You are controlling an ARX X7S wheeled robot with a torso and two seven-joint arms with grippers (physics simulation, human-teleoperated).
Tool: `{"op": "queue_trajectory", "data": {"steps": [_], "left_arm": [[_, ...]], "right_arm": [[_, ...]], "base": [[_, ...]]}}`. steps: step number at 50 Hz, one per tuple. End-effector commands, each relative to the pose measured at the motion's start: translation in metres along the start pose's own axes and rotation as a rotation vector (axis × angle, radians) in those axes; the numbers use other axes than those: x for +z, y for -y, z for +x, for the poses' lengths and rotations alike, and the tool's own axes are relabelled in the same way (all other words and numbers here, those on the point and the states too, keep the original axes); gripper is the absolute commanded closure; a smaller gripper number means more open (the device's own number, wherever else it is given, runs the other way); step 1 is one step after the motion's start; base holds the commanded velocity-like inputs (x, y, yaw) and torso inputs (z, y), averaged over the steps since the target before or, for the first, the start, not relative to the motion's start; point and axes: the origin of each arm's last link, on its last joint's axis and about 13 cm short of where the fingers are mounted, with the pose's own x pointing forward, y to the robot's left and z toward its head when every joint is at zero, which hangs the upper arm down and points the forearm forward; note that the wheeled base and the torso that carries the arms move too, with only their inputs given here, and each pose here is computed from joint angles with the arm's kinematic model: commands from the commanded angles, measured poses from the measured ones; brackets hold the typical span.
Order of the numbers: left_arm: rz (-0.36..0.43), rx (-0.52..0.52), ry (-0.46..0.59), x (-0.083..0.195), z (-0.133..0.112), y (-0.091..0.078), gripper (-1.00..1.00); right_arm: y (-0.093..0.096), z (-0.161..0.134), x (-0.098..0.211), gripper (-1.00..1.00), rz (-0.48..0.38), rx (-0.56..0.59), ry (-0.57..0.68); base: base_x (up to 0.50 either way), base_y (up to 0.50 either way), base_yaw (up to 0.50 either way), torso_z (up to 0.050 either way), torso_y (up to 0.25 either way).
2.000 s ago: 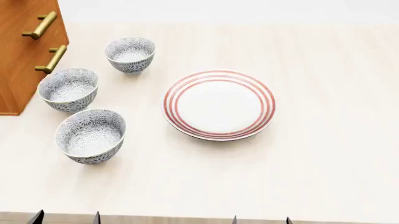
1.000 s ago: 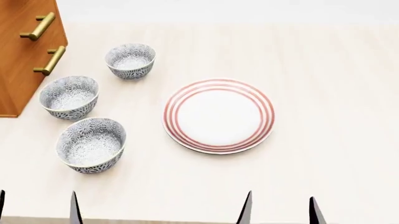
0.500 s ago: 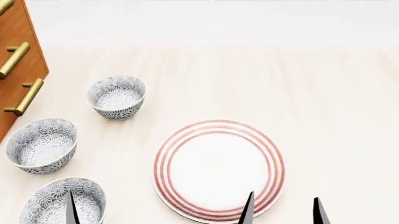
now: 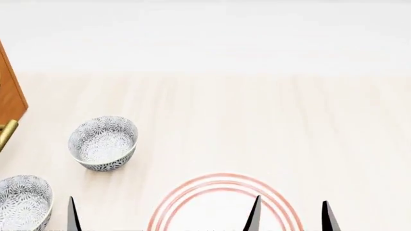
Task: Pick up the bowl and put it in the front on the plate.
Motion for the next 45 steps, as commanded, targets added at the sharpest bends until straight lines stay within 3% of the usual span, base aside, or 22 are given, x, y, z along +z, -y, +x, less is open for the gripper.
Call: {"op": "queue_trajectory", "data": {"steps": [1, 11, 20, 45], "left_arm": [[-0.005, 0.017, 0.001, 0.0005, 0.0010, -0.0020, -1.00], [-0.005, 0.014, 0.000, 0.0003, 0.0004, -0.0017, -1.00], [-0.006, 0.006, -0.008, -0.0016, 0.0001, -0.0011, -1.00], [-0.010, -0.008, -0.032, -0.0030, 0.0002, -0.0003, -1.00]], "right_arm": [[-0.0006, -0.0004, 0.0015, -1.00, -0.005, 0.007, 0.016], [-0.0009, -0.0010, 0.0017, -1.00, -0.003, 0.012, 0.018], [-0.0030, -0.0032, 0.0040, -1.00, 0.000, 0.047, 0.048], [-0.0028, -0.0036, 0.0025, -1.00, -0.002, 0.043, 0.033]], "base": [[0.50, 0.00, 0.00, 0.000, 0.000], [0.50, 0.00, 0.00, 0.000, 0.000], [0.00, 0.03, 0.00, 0.000, 0.000], [0.00, 0.50, 0.00, 0.000, 0.000]]}}
